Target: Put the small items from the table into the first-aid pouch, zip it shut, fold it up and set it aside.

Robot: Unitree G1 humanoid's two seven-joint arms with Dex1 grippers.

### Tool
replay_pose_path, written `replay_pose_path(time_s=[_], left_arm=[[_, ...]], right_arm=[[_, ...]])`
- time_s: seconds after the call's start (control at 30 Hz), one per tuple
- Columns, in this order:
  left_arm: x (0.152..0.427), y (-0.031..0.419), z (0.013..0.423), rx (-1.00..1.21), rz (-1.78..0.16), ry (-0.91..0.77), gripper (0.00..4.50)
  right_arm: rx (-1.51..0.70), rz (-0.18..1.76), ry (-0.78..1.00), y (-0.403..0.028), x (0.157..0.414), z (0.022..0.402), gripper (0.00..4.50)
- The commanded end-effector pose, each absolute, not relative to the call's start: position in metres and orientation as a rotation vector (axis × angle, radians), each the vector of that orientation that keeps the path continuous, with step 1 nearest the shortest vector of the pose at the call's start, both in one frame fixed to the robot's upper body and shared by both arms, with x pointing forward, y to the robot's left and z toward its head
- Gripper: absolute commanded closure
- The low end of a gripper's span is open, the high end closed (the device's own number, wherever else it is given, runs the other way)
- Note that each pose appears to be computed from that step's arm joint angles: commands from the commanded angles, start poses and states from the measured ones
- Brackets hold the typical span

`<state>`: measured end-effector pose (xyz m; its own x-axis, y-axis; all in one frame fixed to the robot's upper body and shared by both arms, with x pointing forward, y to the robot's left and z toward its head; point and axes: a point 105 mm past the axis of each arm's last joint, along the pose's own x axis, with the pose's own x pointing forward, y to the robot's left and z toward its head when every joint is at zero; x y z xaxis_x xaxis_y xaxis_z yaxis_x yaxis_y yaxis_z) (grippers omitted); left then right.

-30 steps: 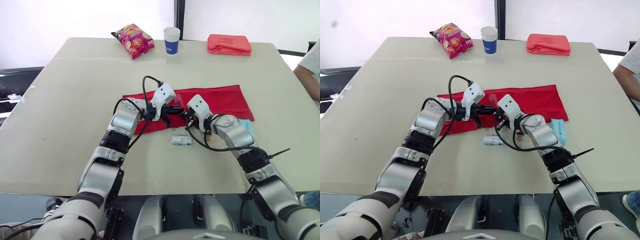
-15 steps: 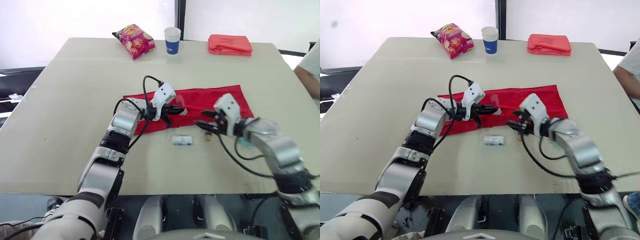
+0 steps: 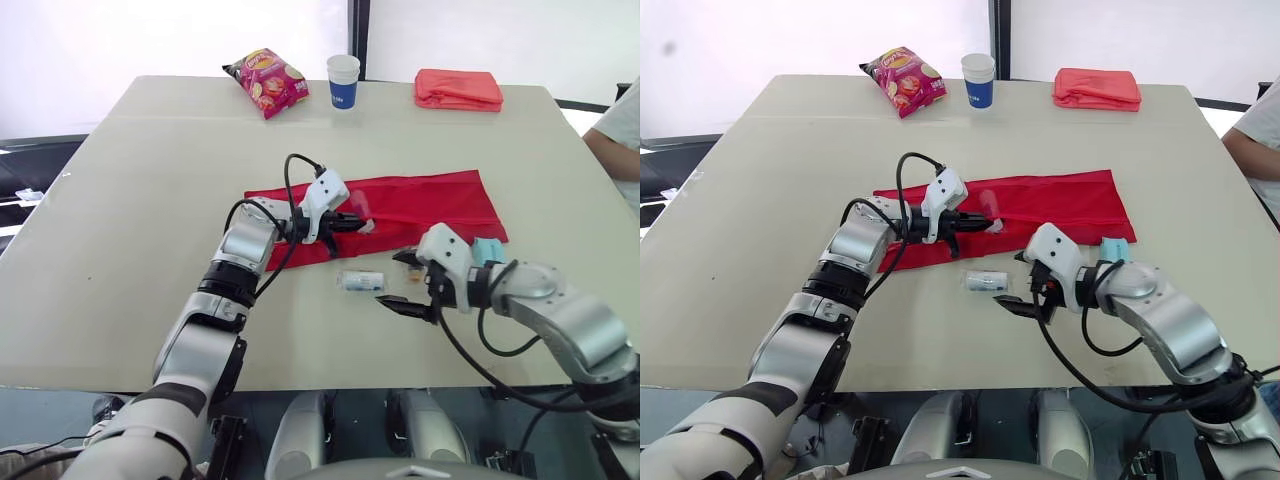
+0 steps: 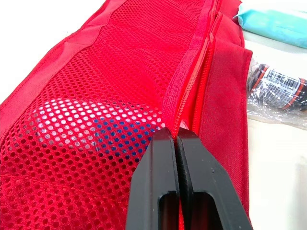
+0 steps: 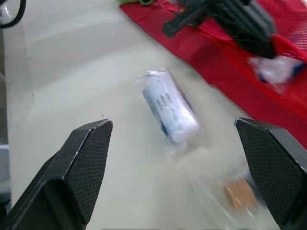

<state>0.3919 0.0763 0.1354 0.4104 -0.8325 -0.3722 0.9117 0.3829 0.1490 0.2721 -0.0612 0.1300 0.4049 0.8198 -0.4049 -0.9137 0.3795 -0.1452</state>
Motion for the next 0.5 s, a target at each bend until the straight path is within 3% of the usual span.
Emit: replay_pose_path(time_s=[0.03, 0.17, 0.2, 0.27, 0.47, 0.5], left_arm=[[0.394, 0.075, 0.150, 0.391, -1.130, 0.202, 4.50], [0.393, 0.076, 0.150, 0.395, -1.129, 0.203, 4.50], [0.393, 0.076, 0.150, 0.395, -1.128, 0.203, 4.50], [0.392, 0.076, 0.150, 0.395, -1.128, 0.203, 4.50], [0.391, 0.076, 0.150, 0.393, -1.129, 0.202, 4.50], [0.391, 0.076, 0.150, 0.393, -1.128, 0.202, 4.50]], right_arm=[[-0.403, 1.160, 0.243, -0.048, 0.275, 0.130, 0.16], [-0.412, 1.174, 0.244, -0.041, 0.280, 0.123, 0.16], [-0.415, 1.178, 0.247, -0.039, 0.282, 0.120, 0.38], [-0.419, 1.169, 0.248, -0.037, 0.288, 0.115, 0.95], [-0.431, 1.149, 0.235, -0.040, 0.292, 0.114, 3.64], [-0.418, 1.142, 0.235, -0.042, 0.291, 0.116, 3.89]])
